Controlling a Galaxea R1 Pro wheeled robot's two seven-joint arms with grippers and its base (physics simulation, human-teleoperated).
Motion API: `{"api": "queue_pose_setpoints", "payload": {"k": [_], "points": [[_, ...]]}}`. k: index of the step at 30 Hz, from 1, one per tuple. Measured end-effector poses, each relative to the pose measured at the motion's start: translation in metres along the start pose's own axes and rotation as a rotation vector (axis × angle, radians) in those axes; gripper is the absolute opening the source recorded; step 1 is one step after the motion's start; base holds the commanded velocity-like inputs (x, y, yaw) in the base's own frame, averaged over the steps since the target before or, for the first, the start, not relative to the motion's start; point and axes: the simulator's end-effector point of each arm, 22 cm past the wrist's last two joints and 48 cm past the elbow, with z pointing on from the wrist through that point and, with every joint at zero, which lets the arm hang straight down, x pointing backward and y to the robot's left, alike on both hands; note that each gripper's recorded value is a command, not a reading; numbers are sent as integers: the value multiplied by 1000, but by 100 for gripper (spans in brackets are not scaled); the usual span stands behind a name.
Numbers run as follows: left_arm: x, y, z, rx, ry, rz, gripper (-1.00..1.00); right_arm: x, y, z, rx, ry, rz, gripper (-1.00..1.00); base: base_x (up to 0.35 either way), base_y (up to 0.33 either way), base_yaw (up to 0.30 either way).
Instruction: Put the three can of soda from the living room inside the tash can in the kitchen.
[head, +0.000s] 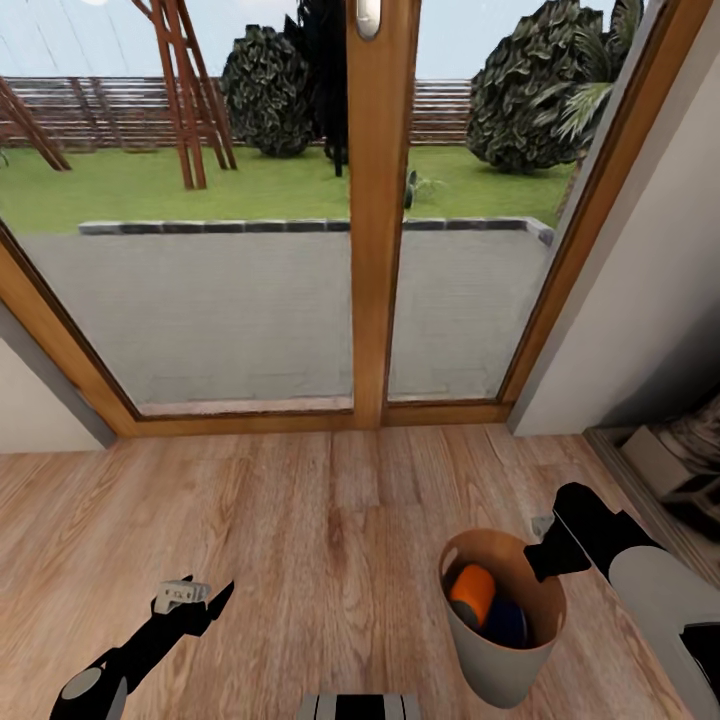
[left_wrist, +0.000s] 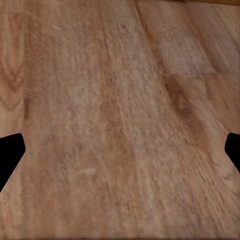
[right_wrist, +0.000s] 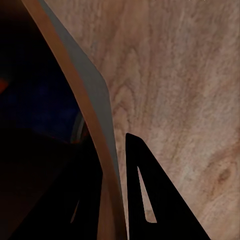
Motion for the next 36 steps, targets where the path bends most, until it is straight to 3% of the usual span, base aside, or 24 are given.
{"api": "queue_pose_setpoints", "payload": {"k": [9,31,36], "points": [[17,1,3,-1,32,-10,100,4,1,15,-2,29,-3,-100,0,0,0],[17,1,3,-1,31,-10,100,3,5,15,-21,26,1,-100,0,0,0],[28,2,4,-2,52,-15,100,7,6,26,-23,47,1,-100,0,0,0]]}}
